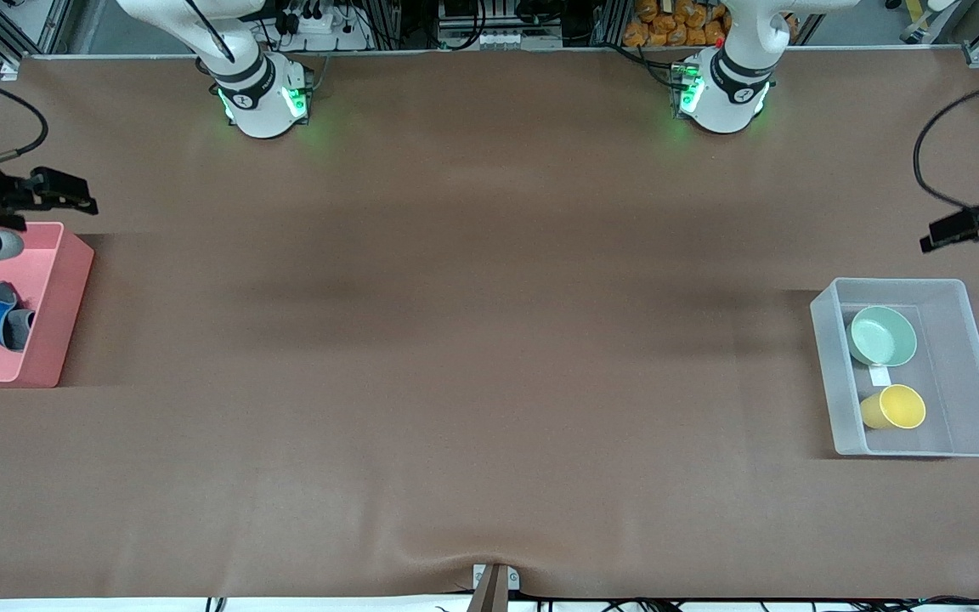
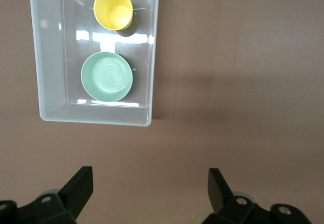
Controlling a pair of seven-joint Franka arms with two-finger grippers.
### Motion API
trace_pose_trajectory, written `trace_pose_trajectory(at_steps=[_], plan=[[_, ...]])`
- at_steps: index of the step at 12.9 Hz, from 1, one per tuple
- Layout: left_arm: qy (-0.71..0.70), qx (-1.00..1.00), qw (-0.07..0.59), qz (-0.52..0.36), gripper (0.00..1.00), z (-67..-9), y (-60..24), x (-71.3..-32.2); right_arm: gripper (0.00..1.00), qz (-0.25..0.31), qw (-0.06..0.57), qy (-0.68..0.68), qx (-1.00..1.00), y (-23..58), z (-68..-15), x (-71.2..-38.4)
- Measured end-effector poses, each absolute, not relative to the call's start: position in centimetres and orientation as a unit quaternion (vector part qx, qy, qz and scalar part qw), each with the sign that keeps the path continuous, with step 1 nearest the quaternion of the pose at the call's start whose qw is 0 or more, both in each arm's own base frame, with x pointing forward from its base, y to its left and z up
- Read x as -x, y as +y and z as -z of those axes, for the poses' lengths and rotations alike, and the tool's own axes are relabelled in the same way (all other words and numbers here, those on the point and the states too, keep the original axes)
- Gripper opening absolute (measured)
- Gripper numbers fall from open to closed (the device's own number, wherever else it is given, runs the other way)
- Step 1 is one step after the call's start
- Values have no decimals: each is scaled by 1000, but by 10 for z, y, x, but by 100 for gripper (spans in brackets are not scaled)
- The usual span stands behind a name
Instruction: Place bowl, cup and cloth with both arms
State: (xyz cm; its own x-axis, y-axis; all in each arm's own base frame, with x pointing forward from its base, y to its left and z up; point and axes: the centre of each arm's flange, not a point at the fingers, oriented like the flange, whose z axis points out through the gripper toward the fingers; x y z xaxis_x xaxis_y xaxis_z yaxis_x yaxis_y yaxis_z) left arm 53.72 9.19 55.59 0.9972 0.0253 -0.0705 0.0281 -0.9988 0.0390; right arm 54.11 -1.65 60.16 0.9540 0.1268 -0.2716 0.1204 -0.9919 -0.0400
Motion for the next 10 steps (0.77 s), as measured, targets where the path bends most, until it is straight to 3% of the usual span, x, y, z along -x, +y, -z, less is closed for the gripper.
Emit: trace_pose_trajectory(at_steps=[4,10], plan=[[-7,-1000,6,11,100,-582,74,-521,100,-128,7,-1,992,-10,-619,-510],[-14,-999,1,-37,100,-616,63,-558,100,-95,11,15,995,-23,-641,-499]])
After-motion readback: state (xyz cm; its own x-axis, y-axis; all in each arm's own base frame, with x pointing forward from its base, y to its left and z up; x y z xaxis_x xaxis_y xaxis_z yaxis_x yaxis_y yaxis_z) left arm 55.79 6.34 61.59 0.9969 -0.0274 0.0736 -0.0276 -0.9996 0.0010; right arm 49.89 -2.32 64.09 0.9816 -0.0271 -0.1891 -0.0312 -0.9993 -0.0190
